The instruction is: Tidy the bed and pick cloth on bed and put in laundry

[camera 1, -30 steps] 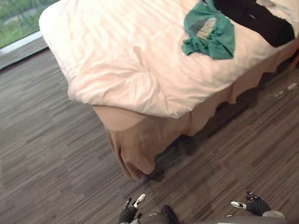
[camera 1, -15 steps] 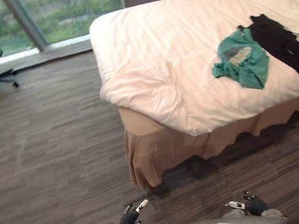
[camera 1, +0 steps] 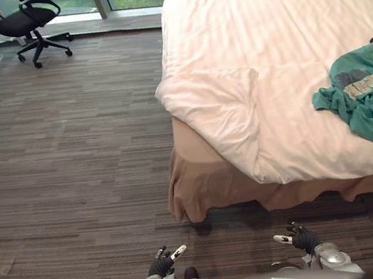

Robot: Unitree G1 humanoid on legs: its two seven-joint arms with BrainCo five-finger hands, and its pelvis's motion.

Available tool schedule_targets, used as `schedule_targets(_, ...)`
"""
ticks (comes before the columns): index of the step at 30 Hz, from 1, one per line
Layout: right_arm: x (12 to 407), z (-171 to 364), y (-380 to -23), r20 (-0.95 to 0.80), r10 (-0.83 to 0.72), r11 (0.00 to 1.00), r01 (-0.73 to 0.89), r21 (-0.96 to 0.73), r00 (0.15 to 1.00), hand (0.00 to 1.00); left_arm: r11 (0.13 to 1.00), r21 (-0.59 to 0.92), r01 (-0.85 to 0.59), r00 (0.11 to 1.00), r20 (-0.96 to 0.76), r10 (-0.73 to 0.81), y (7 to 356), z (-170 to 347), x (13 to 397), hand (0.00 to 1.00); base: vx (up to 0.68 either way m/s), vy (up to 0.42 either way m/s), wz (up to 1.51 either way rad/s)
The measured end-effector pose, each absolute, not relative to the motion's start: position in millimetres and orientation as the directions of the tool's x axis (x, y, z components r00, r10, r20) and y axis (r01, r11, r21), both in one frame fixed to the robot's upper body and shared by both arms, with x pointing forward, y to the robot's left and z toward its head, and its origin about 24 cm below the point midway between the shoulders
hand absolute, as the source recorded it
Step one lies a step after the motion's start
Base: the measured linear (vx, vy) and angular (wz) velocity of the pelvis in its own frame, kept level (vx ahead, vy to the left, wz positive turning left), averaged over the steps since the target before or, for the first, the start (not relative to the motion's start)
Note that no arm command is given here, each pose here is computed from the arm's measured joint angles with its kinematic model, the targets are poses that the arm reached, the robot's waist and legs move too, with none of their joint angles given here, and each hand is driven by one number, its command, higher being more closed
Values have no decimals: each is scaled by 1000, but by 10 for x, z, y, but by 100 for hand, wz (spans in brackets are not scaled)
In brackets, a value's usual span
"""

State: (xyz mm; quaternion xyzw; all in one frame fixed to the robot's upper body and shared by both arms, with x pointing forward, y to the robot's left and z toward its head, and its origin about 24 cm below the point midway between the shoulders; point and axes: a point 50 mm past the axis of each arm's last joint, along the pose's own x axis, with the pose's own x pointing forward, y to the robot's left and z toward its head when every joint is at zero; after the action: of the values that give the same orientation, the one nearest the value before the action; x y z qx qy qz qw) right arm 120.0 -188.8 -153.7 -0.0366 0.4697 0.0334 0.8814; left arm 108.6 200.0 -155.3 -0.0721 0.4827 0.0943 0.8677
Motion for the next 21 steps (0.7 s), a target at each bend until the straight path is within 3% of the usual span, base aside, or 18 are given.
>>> schedule_targets(6,1147,-1570,-1907,-864,10,999,-44,-14,503,0,960,-13,-278,484,-866,128,2021,-1580,1044,0,-139,-14,-6)
schedule_targets(13,720,-1674,-2035,-934,-56,995,93,-25,353,0,920,22,-390,463,-859,217,2058,-1585,995,0,-95,8,12)
schedule_targets(21,645,-1697,-2018,-947,-57,980,197,7,318,0,829,105,-550,429,-815,389,2185,-1551,934,0,85,6,11)
